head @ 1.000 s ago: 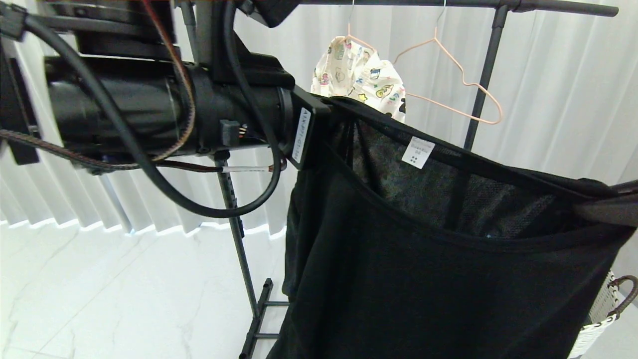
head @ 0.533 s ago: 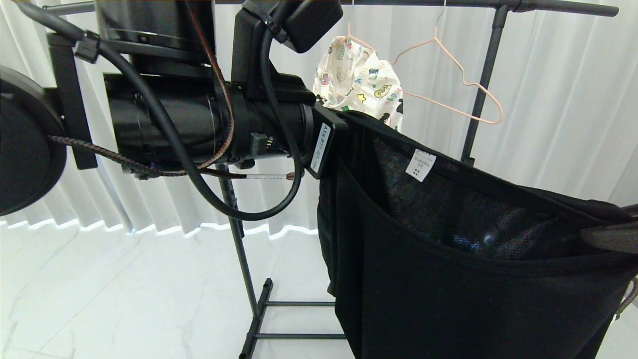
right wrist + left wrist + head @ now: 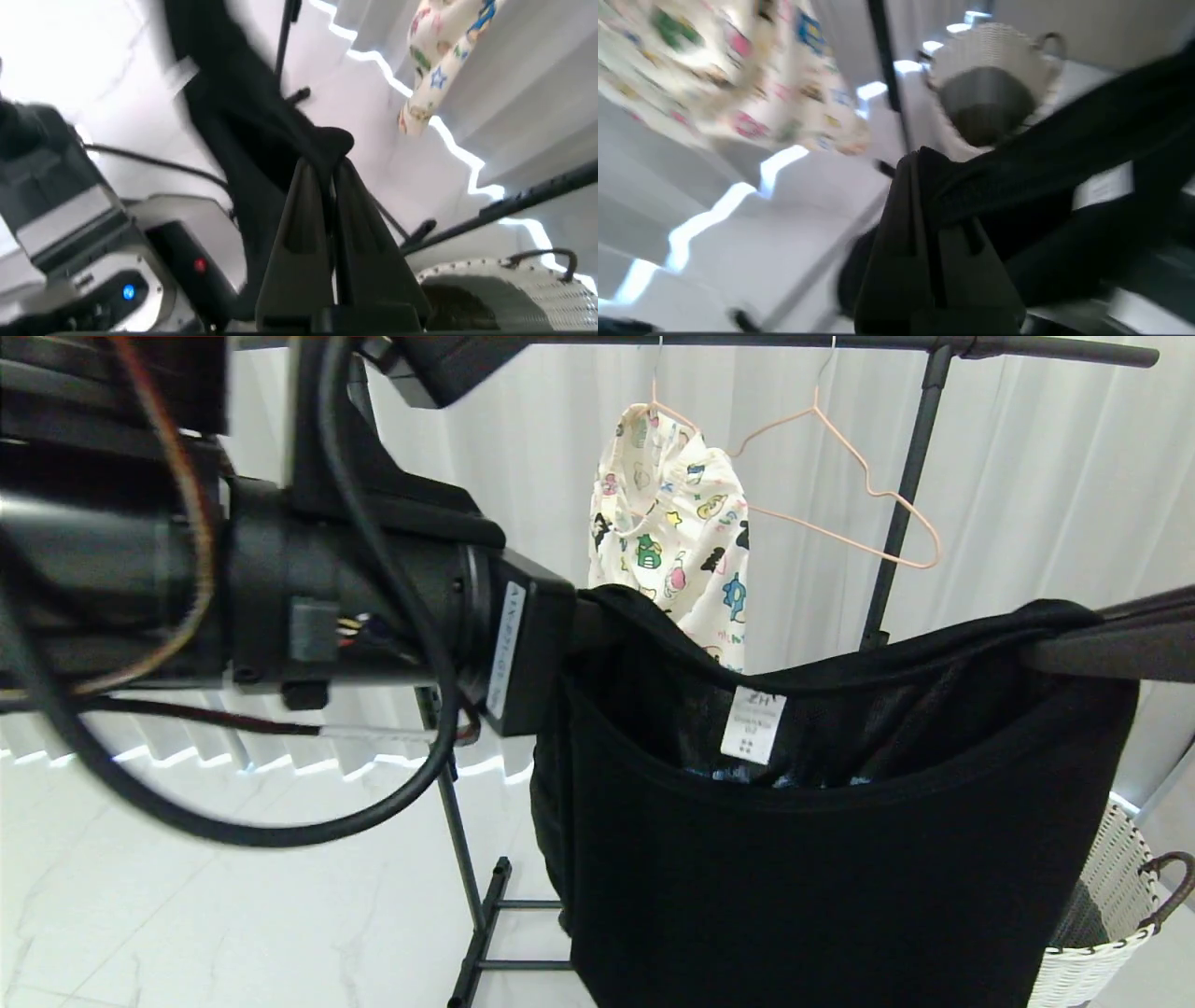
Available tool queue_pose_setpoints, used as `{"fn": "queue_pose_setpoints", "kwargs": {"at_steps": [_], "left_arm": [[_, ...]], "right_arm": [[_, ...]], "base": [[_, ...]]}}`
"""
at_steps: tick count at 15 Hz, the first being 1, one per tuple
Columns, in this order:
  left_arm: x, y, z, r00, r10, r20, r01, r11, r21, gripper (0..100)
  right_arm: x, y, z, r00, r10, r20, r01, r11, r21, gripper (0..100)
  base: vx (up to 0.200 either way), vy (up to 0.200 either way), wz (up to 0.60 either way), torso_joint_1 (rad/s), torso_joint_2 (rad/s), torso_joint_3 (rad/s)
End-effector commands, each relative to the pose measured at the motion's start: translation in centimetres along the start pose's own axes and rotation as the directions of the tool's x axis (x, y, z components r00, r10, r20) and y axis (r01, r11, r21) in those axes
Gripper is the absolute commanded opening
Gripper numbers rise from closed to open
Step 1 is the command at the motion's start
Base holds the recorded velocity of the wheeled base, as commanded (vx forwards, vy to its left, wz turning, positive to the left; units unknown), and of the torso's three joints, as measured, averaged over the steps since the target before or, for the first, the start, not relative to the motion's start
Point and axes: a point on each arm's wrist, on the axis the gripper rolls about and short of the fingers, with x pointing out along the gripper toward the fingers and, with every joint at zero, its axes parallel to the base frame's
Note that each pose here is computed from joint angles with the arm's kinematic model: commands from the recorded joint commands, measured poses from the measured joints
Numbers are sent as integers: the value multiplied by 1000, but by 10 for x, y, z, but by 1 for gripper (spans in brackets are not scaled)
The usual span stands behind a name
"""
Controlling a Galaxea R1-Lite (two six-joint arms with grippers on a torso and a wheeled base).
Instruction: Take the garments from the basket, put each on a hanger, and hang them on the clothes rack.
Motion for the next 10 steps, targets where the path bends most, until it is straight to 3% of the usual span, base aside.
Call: {"fn": "queue_pose_setpoints", "kwargs": {"at_steps": [1, 3, 5, 10], "left_arm": [[-48, -28, 5, 994, -95, 44, 97, 995, -34, 0], [-69, -46, -1, 982, -187, -5, 186, 982, -41, 0], [-76, -52, -9, 973, -221, -66, 219, 975, -37, 0], [-75, -52, -11, 972, -220, -79, 217, 975, -36, 0]], "right_arm": [[23, -2, 17, 1000, 0, -1, 0, 1000, 8, 0], [32, -2, 31, 1000, 3, 25, -3, 1000, 9, 0], [39, -2, 39, 999, 16, 40, -16, 1000, 10, 0], [40, -1, 40, 999, 20, 40, -21, 1000, 6, 0]], "base": [[0, 0, 0, 0, 0, 0], [0, 0, 0, 0, 0, 0], [0, 0, 0, 0, 0, 0], [0, 0, 0, 0, 0, 0]]}}
